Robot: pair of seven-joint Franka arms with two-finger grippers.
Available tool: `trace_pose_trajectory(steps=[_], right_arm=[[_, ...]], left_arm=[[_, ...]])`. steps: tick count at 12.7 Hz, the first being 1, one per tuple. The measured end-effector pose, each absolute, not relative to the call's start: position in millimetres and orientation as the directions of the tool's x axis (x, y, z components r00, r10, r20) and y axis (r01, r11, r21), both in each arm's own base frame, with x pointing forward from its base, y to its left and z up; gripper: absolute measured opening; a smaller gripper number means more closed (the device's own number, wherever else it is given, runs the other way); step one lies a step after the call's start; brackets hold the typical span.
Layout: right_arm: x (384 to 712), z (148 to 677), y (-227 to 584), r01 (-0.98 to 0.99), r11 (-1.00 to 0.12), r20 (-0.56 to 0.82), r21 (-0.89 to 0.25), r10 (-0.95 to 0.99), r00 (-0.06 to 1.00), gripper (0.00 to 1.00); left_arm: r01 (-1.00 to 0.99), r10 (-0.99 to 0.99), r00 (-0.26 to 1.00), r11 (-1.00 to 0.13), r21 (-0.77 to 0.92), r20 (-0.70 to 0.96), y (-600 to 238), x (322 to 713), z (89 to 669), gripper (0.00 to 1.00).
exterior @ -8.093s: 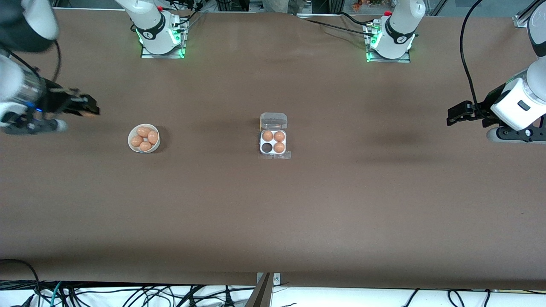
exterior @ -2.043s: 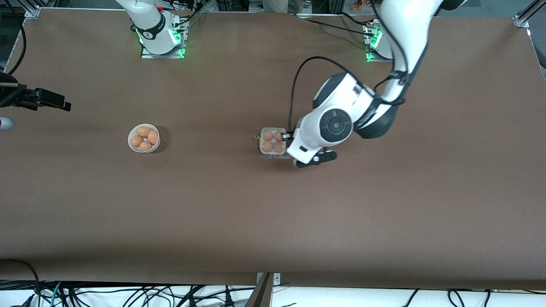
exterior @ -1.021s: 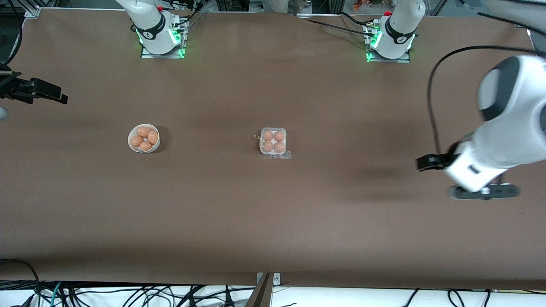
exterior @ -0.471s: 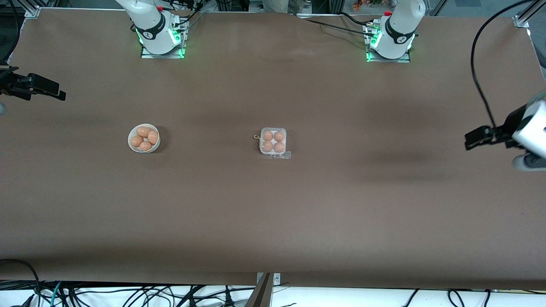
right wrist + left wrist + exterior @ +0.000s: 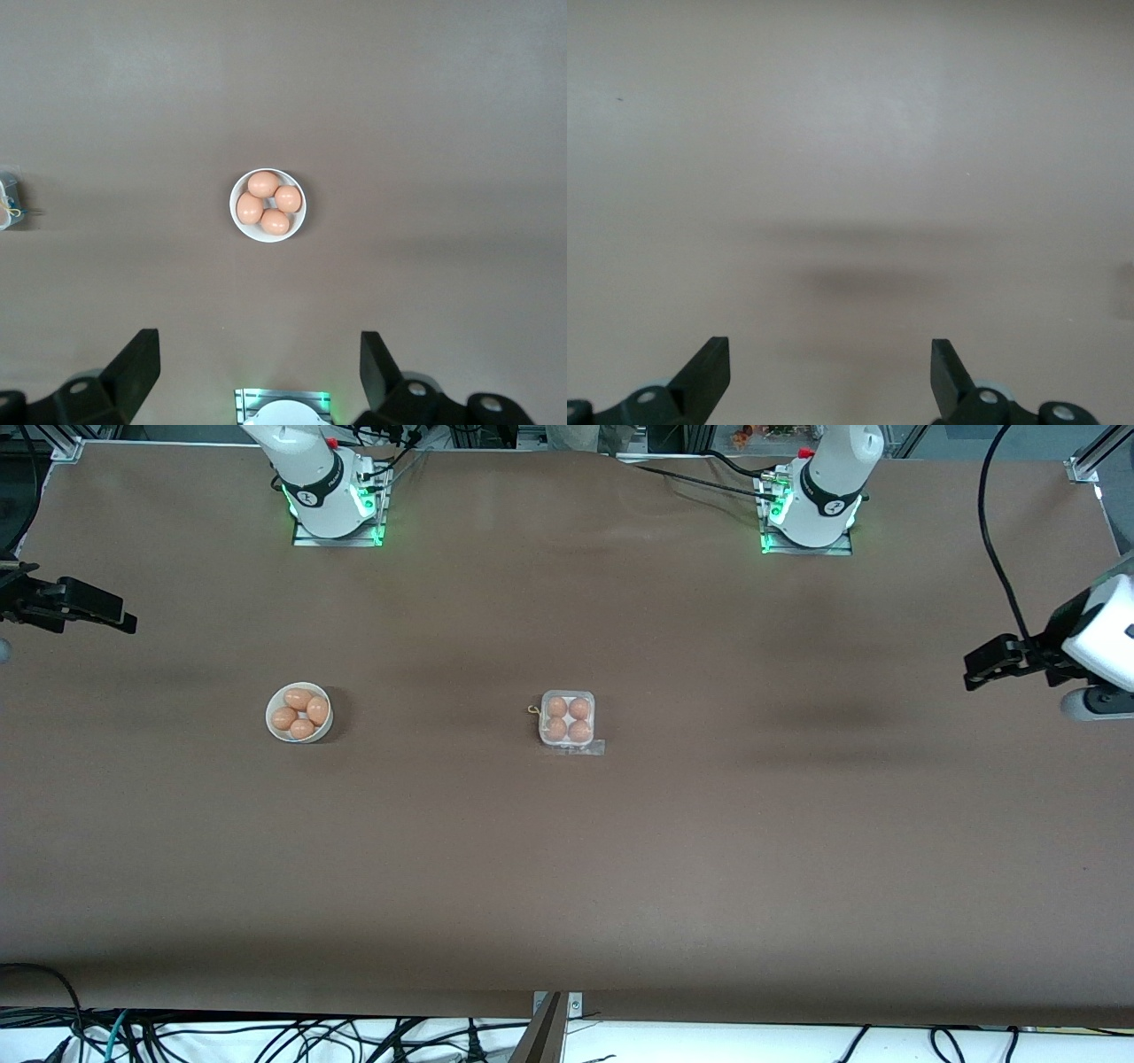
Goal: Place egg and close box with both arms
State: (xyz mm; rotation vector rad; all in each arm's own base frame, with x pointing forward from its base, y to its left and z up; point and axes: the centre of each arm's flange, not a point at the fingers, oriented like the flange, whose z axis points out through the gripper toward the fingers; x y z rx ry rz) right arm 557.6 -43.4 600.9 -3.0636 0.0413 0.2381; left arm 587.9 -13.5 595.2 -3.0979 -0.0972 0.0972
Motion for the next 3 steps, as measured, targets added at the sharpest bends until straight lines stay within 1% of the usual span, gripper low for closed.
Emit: trace_pose_trajectory(steps=[3], right_arm=[[557.6, 600.9, -43.4, -0.032, -0.997, -0.156, -0.066, -0.021, 0.988, 1.00]], left_arm=[[0.066, 0.066, 0.996, -0.998, 0.000, -0.054, -15.3, 577.5, 604.4, 1.00]])
